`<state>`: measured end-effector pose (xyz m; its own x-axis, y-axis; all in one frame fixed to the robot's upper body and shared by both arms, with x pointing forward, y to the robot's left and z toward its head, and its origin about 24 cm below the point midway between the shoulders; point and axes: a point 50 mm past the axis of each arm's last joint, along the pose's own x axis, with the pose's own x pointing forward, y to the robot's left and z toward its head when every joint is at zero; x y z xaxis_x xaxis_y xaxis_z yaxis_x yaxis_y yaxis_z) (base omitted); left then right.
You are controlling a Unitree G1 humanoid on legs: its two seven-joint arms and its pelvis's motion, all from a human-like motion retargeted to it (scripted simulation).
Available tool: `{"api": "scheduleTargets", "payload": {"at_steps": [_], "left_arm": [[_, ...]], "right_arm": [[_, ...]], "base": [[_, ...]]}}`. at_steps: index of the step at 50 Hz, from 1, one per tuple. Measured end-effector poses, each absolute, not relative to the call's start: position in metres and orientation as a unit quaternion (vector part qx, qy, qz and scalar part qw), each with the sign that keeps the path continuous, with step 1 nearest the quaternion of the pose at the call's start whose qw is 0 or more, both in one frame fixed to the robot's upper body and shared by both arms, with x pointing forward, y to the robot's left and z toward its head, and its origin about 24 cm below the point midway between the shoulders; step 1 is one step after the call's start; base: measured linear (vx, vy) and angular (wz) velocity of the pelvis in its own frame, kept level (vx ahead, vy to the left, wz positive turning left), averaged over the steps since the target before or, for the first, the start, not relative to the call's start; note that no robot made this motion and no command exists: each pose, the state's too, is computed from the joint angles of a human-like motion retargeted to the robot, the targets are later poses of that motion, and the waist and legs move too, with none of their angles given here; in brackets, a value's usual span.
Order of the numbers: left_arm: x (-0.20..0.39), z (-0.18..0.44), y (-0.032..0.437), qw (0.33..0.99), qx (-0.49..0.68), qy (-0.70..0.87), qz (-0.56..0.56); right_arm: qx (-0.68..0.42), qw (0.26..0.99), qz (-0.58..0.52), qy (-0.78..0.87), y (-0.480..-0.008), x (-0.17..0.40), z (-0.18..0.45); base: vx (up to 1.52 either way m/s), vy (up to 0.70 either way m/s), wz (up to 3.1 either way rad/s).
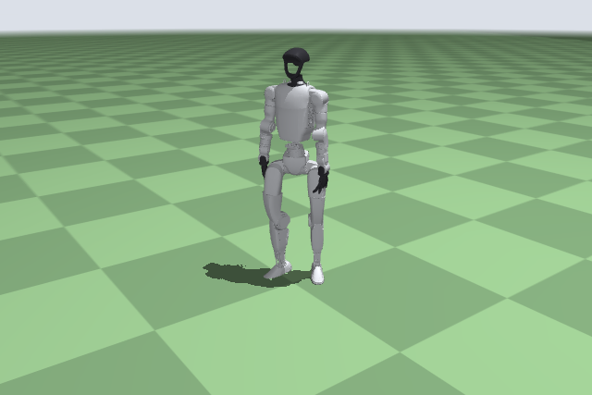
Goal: In place motions
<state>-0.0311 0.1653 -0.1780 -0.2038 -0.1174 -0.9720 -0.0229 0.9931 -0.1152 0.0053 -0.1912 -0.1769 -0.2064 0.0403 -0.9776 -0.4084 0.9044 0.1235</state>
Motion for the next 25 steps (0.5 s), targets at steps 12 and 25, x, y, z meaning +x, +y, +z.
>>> {"api": "scheduleTargets", "payload": {"at_steps": [12, 25], "left_arm": [[0.041, -0.173, 0.185, 0.664, -0.030, 0.746, -0.037], [0.235, -0.114, 0.185, 0.875, -0.040, 0.483, -0.008]], "right_arm": [[-0.127, 0.640, 0.148, 0.743, -0.198, -0.012, -0.178], [-0.013, 0.492, -0.027, 0.870, -0.241, -0.129, -0.142]], "base": [[-0.02, -0.01, -0.55], [-0.06, -0.02, -0.01]]}}
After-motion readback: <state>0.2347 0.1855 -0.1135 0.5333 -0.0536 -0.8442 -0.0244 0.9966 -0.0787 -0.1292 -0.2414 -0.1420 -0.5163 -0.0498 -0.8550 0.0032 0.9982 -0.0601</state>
